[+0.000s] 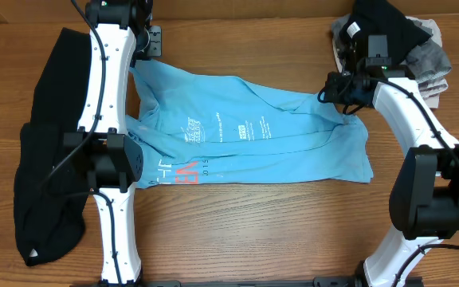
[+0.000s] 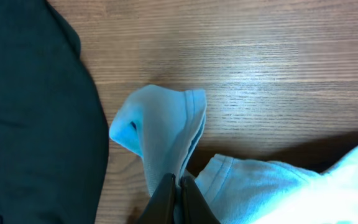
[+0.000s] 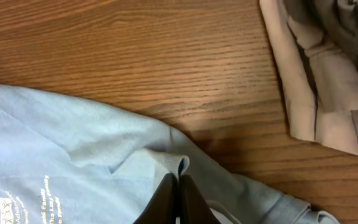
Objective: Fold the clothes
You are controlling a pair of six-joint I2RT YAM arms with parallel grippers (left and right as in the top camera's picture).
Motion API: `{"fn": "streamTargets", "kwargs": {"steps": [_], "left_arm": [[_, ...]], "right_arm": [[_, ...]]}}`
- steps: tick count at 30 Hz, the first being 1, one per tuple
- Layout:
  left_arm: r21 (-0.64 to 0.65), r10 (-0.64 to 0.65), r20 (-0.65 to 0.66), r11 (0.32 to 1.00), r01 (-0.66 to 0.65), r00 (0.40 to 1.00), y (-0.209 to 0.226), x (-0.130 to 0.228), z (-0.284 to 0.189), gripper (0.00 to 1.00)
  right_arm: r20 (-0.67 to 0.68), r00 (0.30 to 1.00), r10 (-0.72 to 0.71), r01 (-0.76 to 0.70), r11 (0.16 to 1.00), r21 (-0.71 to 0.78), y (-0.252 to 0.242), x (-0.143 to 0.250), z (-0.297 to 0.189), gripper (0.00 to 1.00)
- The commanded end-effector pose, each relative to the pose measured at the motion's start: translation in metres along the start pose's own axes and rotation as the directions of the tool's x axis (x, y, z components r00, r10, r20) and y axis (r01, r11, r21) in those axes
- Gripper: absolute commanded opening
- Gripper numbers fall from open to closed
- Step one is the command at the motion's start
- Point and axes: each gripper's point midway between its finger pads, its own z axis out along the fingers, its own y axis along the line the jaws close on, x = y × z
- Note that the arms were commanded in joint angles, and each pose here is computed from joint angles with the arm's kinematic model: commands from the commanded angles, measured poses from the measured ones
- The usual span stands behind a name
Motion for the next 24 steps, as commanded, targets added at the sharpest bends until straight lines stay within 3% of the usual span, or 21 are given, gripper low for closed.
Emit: {"fn": "streamTargets", "kwargs": {"steps": [1, 7, 10, 16, 20, 24], "left_arm": [[0.008, -0.016, 0.092, 1.0, 0.015, 0.996, 0.007, -0.014, -0.048, 0.04], [0.056, -0.006, 0.005, 0.998, 0.005, 1.0, 0.002, 0.018, -0.083, 0.04], [0.091, -0.007, -0.109, 0.996, 0.017, 0.994, -0.007, 0.046, -0.086, 0.04], [0.224, 0.013, -0.219, 0.974, 0.038, 0.976, -0.043, 0.067, -0.071, 0.04], [0.183, 0.045, -0.343, 0.983, 0.02, 0.938, -0.047, 0.097, -0.046, 0.04], [0.148, 0.067, -0.525, 0.989, 0.014, 0.849, -0.047, 0.148, -0.016, 0.04]], "right_arm": [[0.076, 0.997, -0.014, 0.014, 1.0, 0.005, -0.003, -0.03, -0.023, 0.04], [0.015, 0.999, 0.038, -0.038, 0.999, 0.03, -0.021, -0.029, -0.052, 0.04], [-0.074, 0.994, 0.079, -0.076, 0.996, 0.045, -0.03, -0.01, -0.061, 0.04], [-0.256, 0.945, 0.204, -0.187, 0.978, 0.087, -0.045, 0.038, -0.073, 0.04], [-0.3, 0.918, 0.259, -0.24, 0.966, 0.099, -0.058, 0.05, -0.081, 0.04], [-0.303, 0.902, 0.308, -0.284, 0.951, 0.12, -0.076, 0.055, -0.085, 0.04]]}}
